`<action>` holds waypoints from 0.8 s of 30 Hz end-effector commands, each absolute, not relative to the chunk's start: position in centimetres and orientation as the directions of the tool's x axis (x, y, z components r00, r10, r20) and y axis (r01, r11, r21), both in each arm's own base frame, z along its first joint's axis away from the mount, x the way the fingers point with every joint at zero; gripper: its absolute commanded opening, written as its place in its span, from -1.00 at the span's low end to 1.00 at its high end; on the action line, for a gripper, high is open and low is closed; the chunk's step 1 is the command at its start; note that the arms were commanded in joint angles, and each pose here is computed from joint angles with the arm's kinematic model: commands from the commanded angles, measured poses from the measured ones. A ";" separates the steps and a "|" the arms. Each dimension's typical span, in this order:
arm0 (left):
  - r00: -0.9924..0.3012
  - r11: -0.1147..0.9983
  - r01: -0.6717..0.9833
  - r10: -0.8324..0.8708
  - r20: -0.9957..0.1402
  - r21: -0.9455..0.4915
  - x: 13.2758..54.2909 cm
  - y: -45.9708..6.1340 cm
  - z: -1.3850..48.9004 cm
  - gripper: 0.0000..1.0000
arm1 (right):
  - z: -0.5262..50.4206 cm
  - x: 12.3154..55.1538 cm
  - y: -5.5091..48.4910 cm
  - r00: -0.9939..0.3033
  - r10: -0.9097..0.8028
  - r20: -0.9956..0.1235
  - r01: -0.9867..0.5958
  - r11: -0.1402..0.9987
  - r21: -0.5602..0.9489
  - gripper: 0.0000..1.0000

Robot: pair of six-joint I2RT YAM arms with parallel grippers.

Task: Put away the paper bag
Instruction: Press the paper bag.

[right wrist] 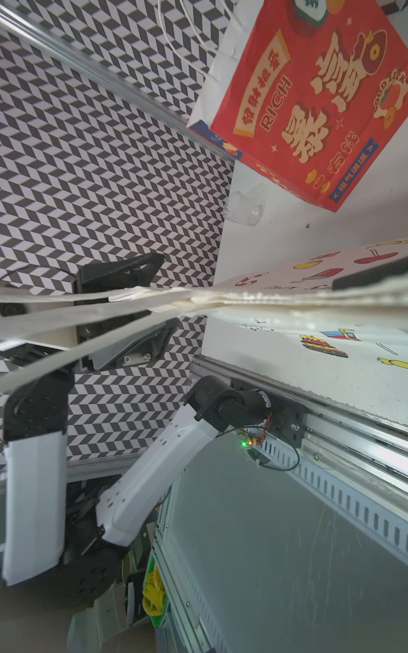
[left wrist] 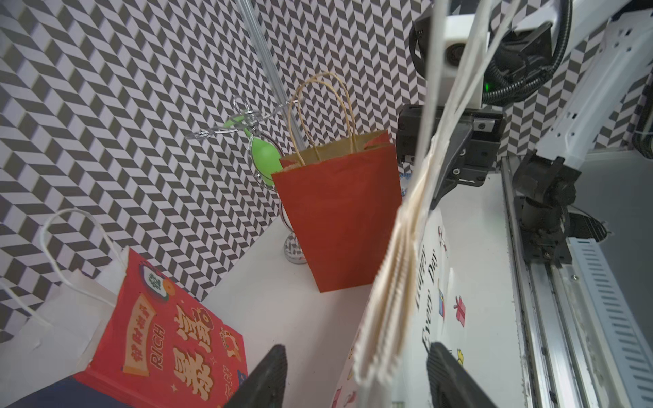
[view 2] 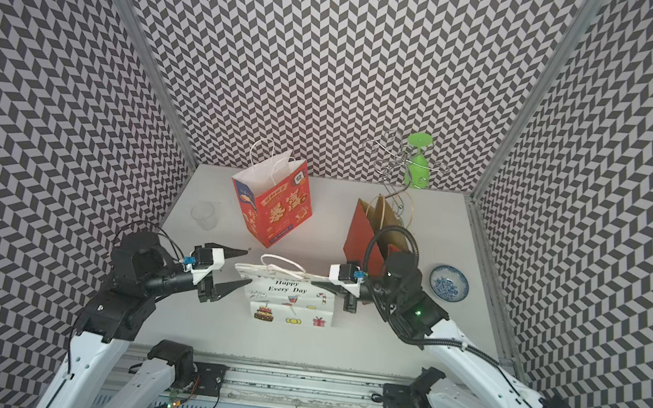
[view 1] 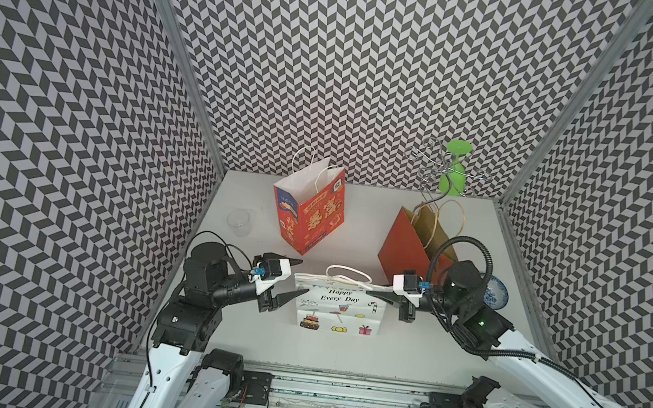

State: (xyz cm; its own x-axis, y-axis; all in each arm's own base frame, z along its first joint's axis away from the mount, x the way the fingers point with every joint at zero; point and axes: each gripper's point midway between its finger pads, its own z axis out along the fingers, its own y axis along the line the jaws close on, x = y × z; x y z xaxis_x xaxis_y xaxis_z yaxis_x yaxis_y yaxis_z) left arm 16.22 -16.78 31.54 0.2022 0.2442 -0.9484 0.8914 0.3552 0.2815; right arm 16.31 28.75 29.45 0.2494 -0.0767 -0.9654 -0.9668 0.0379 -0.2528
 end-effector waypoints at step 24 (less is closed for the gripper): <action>0.135 0.147 0.979 0.066 -0.989 0.143 13.6 -17.9 29.8 0.12 | 36.0 14.5 28.5 0.268 0.060 -0.962 -0.959 -0.081 -0.272 -1.00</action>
State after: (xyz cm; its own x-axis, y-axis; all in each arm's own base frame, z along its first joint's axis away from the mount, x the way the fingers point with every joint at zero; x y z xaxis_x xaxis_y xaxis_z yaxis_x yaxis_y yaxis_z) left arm 13.71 -18.01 30.78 0.1418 0.0532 -0.9885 0.9782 0.1455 0.1482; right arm 14.93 28.76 33.32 0.2104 0.0016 -0.9776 -0.9748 -0.0760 -0.2099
